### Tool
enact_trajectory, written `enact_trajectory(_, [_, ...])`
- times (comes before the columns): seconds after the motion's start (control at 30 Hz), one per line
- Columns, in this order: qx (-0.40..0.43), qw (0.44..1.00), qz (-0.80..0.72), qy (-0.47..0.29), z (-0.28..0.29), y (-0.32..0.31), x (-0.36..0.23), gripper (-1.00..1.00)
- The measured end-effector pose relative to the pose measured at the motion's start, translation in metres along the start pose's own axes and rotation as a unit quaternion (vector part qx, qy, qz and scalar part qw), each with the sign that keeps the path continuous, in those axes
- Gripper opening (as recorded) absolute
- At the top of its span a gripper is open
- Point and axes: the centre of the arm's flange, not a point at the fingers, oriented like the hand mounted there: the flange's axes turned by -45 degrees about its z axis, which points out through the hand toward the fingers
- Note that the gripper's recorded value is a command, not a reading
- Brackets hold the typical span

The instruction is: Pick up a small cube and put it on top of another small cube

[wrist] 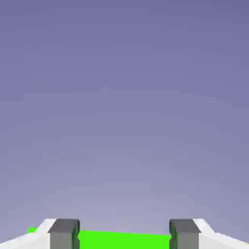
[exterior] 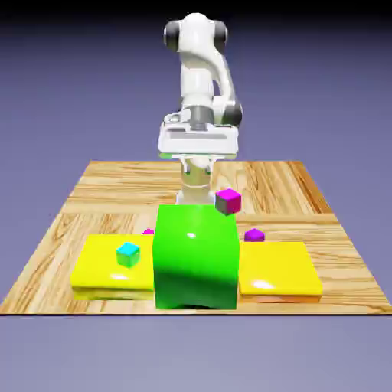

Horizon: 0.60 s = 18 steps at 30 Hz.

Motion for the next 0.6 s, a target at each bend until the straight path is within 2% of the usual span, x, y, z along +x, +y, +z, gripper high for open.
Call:
enact_trajectory(0.3, [0.019, 0.977, -0.208, -0.034, -0.001, -0.089, -0.015, 0.00])
enact_trajectory(0.6, [0.038, 0.909, -0.407, -0.076, 0.004, -0.167, -0.055, 0.00])
